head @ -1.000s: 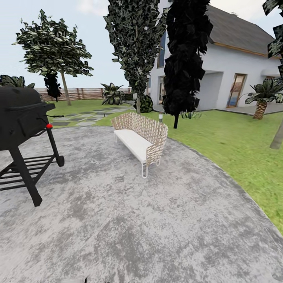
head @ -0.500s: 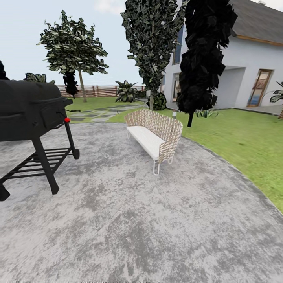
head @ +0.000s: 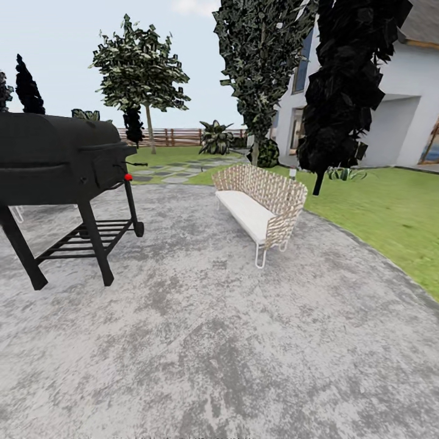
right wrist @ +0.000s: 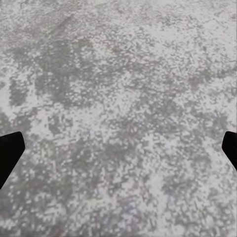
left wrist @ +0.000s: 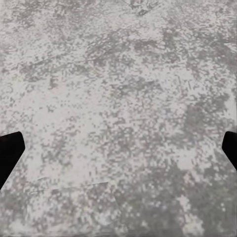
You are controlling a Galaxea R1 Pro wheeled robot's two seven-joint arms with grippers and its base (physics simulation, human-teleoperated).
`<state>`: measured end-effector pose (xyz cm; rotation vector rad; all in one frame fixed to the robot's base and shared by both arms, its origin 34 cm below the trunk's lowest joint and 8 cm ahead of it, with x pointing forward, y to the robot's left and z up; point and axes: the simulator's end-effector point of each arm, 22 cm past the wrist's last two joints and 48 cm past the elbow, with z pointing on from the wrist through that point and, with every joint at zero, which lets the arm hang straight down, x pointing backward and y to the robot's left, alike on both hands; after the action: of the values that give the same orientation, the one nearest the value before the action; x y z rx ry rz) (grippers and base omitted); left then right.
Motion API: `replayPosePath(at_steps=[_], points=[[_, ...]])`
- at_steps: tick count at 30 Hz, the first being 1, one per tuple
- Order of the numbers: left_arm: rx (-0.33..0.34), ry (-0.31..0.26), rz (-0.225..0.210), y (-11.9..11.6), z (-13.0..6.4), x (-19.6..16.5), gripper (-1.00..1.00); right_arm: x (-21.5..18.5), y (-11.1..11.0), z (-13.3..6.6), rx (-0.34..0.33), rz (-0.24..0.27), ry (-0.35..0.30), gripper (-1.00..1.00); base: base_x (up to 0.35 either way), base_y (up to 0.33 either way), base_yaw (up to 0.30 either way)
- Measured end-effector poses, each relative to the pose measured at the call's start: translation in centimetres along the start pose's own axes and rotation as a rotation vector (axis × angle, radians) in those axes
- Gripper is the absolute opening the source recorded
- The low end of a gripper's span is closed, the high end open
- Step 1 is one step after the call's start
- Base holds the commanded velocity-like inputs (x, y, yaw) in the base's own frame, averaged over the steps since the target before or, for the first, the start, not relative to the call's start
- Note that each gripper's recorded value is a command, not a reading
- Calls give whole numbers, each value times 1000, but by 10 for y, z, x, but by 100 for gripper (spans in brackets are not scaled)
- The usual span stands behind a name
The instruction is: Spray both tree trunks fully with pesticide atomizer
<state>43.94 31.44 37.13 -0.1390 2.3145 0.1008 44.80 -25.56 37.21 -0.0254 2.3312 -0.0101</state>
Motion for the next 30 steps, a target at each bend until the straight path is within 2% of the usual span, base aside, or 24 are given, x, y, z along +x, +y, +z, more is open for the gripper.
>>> replayPosePath(at_steps=[18, 30], points=[[-1, 20, 2, 1, 21, 42, 100, 42, 1, 21, 0, 0, 20, 100, 0, 0, 215], [-2, 36, 4, 1, 34, 72, 100, 72, 2, 35, -1, 0, 37, 100, 0, 0, 134]])
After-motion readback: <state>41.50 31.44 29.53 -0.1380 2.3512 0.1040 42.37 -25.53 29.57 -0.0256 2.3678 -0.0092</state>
